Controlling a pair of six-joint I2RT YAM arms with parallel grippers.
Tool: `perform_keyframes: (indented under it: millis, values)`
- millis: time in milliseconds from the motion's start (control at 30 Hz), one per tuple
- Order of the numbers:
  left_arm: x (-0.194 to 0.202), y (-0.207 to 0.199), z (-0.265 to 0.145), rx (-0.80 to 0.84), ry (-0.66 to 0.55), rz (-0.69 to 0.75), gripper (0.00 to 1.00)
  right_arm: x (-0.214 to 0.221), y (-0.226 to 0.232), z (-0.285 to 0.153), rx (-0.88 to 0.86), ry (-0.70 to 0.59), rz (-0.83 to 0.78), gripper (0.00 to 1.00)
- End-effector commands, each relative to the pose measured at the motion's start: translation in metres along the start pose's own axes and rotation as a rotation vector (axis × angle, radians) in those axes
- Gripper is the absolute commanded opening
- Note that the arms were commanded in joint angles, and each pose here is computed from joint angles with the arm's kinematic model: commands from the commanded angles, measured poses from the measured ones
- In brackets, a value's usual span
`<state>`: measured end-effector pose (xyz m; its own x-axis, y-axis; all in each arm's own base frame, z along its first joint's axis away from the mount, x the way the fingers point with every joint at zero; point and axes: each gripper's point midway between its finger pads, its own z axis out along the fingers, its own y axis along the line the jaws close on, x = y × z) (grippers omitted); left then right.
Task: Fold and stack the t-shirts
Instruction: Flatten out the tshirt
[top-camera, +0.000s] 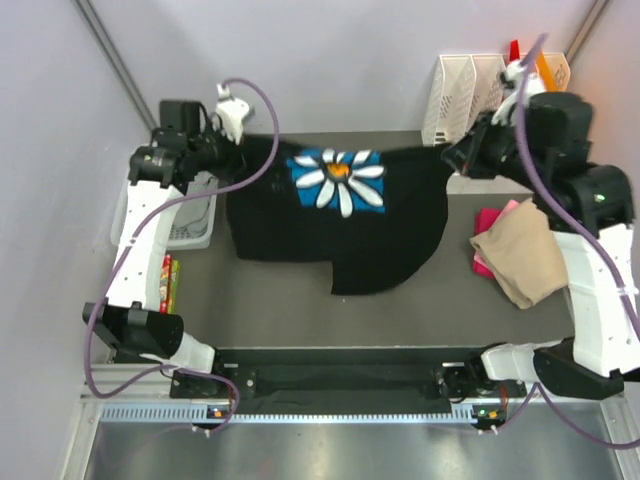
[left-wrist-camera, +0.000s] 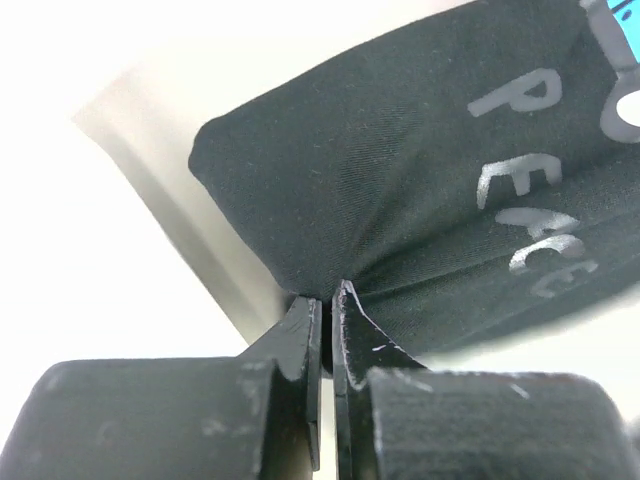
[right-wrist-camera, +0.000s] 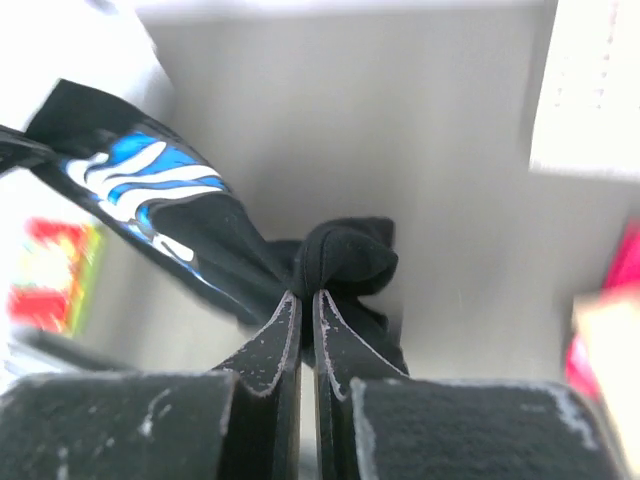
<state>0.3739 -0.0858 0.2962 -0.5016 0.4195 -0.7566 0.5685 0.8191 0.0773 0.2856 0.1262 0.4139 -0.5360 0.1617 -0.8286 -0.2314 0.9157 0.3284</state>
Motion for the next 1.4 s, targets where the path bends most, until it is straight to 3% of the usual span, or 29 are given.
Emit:
perform_keyframes:
  millis: [0, 100, 267, 400, 500, 567, 600, 633, 667, 700, 767, 833, 867, 933, 967, 1033, 1067, 1133, 1233, 1300, 1367]
  values:
    - [-0.098, 0.069, -0.084, -0.396, -0.335, 0.090, 0.00, -0.071, -0.019, -0.054, 0.157, -0.297, -0.056, 0.00]
    - [-0.113, 0.070, -0.091, -0.392, -0.365, 0.094, 0.00, -0.067, -0.027, -0.043, 0.190, -0.270, -0.058, 0.00]
    - [-0.090, 0.060, -0.069, -0.327, -0.296, 0.074, 0.00, -0.045, -0.038, -0.016, 0.211, -0.228, -0.025, 0.00]
    - [-0.060, 0.061, -0.034, -0.304, -0.221, 0.052, 0.00, -0.036, -0.058, 0.017, 0.284, -0.183, -0.029, 0.00]
    - [-0.055, 0.076, 0.006, -0.299, -0.181, 0.028, 0.00, -0.054, -0.066, 0.045, 0.302, -0.209, -0.029, 0.00]
    - [-0.070, 0.094, 0.016, -0.341, -0.202, 0.020, 0.00, -0.061, -0.072, 0.079, 0.312, -0.174, -0.030, 0.00]
    - [-0.065, 0.105, 0.046, -0.339, -0.160, 0.004, 0.00, -0.084, -0.066, 0.076, 0.297, -0.223, -0.028, 0.00]
    - [-0.105, 0.118, 0.029, -0.380, -0.245, 0.010, 0.00, -0.091, -0.064, 0.084, 0.289, -0.228, -0.027, 0.00]
    - [-0.115, 0.124, 0.034, -0.389, -0.253, 0.005, 0.00, -0.091, -0.067, 0.107, 0.284, -0.204, -0.021, 0.00]
    - [-0.106, 0.137, 0.066, -0.389, -0.193, -0.010, 0.00, -0.110, -0.062, 0.104, 0.267, -0.248, -0.015, 0.00]
    - [-0.162, 0.151, 0.038, -0.461, -0.336, 0.028, 0.00, -0.115, -0.066, 0.122, 0.254, -0.243, 0.007, 0.00]
    - [-0.178, 0.166, 0.041, -0.543, -0.369, 0.085, 0.00, -0.126, -0.072, 0.121, 0.256, -0.270, 0.025, 0.00]
    - [-0.175, 0.160, 0.055, -0.541, -0.350, 0.109, 0.00, -0.129, -0.075, 0.119, 0.258, -0.277, 0.028, 0.00]
    - [-0.185, 0.150, 0.041, -0.551, -0.389, 0.140, 0.00, -0.124, -0.080, 0.115, 0.264, -0.267, 0.028, 0.00]
    - [-0.164, 0.138, 0.064, -0.498, -0.325, 0.137, 0.00, -0.125, -0.077, 0.101, 0.257, -0.282, 0.021, 0.00]
    - [-0.155, 0.110, 0.053, -0.429, -0.320, 0.131, 0.00, -0.101, -0.077, 0.101, 0.248, -0.222, 0.014, 0.00]
    - [-0.143, 0.101, 0.053, -0.403, -0.298, 0.124, 0.00, -0.099, -0.063, 0.078, 0.219, -0.246, 0.000, 0.00]
    - [-0.097, 0.066, 0.057, -0.283, -0.226, 0.115, 0.00, -0.059, -0.064, 0.076, 0.229, -0.161, -0.025, 0.00]
    - [-0.014, 0.022, 0.061, -0.150, -0.061, 0.132, 0.00, 0.015, -0.070, 0.056, 0.247, -0.007, -0.026, 0.00]
    - [0.058, -0.009, 0.059, -0.048, 0.117, 0.116, 0.00, 0.089, -0.078, 0.047, 0.233, 0.164, 0.007, 0.01]
    - [0.096, -0.033, 0.050, 0.044, 0.216, 0.103, 0.00, 0.157, -0.086, 0.033, 0.225, 0.307, 0.049, 0.06]
